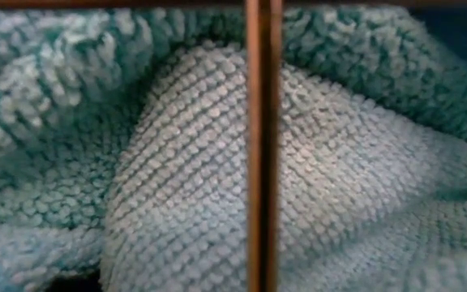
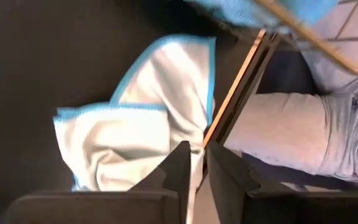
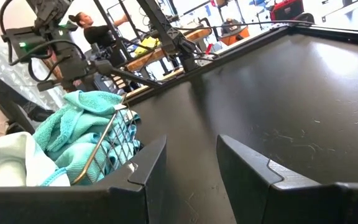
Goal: Sort microfiber towel by color & place in baskets
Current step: Put the light blue towel into the right wire basket
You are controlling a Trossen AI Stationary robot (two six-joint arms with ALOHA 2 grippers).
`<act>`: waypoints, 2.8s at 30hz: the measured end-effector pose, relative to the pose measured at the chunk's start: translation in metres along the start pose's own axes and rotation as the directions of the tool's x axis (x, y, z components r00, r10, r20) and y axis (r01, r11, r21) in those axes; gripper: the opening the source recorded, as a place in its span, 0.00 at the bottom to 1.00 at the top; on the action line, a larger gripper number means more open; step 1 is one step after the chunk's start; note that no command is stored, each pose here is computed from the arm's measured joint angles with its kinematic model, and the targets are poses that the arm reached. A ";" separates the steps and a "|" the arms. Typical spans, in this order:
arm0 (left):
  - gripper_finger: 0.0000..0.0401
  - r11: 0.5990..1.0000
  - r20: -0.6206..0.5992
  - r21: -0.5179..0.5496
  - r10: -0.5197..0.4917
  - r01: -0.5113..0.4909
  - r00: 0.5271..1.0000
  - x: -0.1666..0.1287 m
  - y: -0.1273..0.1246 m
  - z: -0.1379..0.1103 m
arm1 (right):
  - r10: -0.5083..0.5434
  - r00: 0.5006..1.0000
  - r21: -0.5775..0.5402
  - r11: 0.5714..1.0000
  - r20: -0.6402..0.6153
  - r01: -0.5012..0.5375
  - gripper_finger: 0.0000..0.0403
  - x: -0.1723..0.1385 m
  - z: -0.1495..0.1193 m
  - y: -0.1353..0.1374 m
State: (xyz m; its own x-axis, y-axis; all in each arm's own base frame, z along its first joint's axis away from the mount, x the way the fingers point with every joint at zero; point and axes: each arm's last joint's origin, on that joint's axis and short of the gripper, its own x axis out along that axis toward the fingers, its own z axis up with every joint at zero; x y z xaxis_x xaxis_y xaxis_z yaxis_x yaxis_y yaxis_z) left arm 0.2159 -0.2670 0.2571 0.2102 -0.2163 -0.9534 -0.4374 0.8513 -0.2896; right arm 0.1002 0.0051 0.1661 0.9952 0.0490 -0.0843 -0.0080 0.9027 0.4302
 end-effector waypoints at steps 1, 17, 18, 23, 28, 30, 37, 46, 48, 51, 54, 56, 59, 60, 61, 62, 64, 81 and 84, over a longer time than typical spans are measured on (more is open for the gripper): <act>0.11 1.000 -0.011 -0.012 0.002 -0.003 1.000 0.001 0.001 -0.001 | 0.000 1.000 0.000 1.000 0.000 0.000 0.33 0.000 0.000 0.000; 0.36 0.996 -0.070 -0.088 -0.027 0.021 0.997 0.040 0.014 -0.033 | -0.001 1.000 0.000 1.000 -0.006 0.001 0.33 0.000 0.000 0.000; 0.37 0.996 -0.069 -0.088 -0.032 0.025 0.997 0.044 0.016 -0.033 | -0.001 1.000 0.000 1.000 -0.006 0.001 0.33 0.000 0.000 0.000; 0.40 0.996 -0.067 -0.078 -0.048 0.043 0.997 0.062 0.026 -0.036 | -0.001 1.000 0.000 1.000 -0.006 0.001 0.33 0.000 0.000 0.000; 0.40 0.996 -0.067 -0.075 -0.062 0.057 0.996 0.082 0.041 -0.040 | -0.001 1.000 -0.001 1.000 -0.006 0.001 0.33 0.000 0.000 0.000; 0.40 0.994 -0.065 -0.076 -0.078 0.073 0.995 0.088 0.046 -0.041 | -0.001 1.000 -0.001 1.000 -0.006 0.001 0.33 0.000 0.000 0.000; 0.40 0.993 -0.046 -0.065 -0.097 0.094 0.994 0.096 0.054 -0.042 | -0.001 1.000 -0.001 1.000 -0.006 0.001 0.33 0.000 -0.001 0.000; 0.26 0.996 -0.003 -0.020 -0.086 0.086 0.996 0.097 0.055 -0.041 | -0.002 1.000 -0.001 1.000 -0.006 0.002 0.33 0.000 -0.001 0.000; 0.18 0.997 -0.003 -0.020 -0.079 0.079 0.997 0.098 0.056 -0.041 | -0.002 1.000 -0.001 1.000 -0.006 0.002 0.33 0.000 -0.001 0.000; 0.05 0.997 0.002 -0.021 -0.078 0.078 0.997 0.098 0.056 -0.040 | -0.002 1.000 -0.001 1.000 -0.006 0.001 0.33 0.000 -0.001 0.000; 0.02 0.996 0.003 -0.040 -0.080 0.080 0.997 0.098 0.056 -0.040 | -0.002 1.000 -0.001 1.000 -0.006 0.002 0.33 0.000 -0.001 0.000; 0.02 0.996 0.004 -0.042 -0.084 0.084 0.996 0.096 0.054 -0.040 | -0.002 1.000 -0.001 1.000 -0.006 0.002 0.33 0.000 -0.001 0.000; 0.01 0.994 0.009 -0.011 -0.104 0.105 0.994 0.091 0.046 -0.037 | -0.002 1.000 -0.001 1.000 -0.006 0.002 0.33 0.000 -0.001 0.000; 0.01 0.993 0.011 0.012 -0.116 0.115 0.993 0.088 0.043 -0.036 | -0.002 1.000 -0.001 1.000 -0.006 0.002 0.33 0.000 -0.001 0.000; 0.00 0.990 0.017 0.039 -0.133 0.132 0.991 0.084 0.038 -0.034 | -0.002 1.000 -0.001 1.000 -0.005 0.002 0.33 0.000 -0.001 0.000; 0.00 0.987 0.023 0.073 -0.148 0.146 0.989 0.080 0.033 -0.033 | -0.001 1.000 -0.001 1.000 -0.004 0.001 0.33 0.000 -0.001 0.000; 0.00 0.978 0.041 0.136 -0.165 0.158 0.985 0.071 0.025 -0.029 | -0.001 1.000 -0.001 1.000 -0.003 0.001 0.33 0.000 0.000 0.000; 0.00 0.881 0.658 0.422 -0.136 -0.213 0.741 -0.064 -0.043 0.033 | -0.001 1.000 -0.002 1.000 -0.002 0.001 0.33 0.000 0.000 0.000; 0.00 0.849 0.744 0.427 -0.133 -0.312 0.654 -0.081 -0.057 0.040 | -0.001 1.000 -0.002 1.000 -0.001 0.001 0.33 0.000 0.000 0.000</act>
State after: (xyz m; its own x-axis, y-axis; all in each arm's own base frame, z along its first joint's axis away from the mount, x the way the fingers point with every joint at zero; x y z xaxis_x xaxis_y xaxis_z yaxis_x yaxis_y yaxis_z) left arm 0.2588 -0.2791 0.3538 0.8468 0.1006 -0.5224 -0.0638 0.9941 0.0881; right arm 0.1005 0.0051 0.1656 0.9951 0.0489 -0.0855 -0.0076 0.9038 0.4280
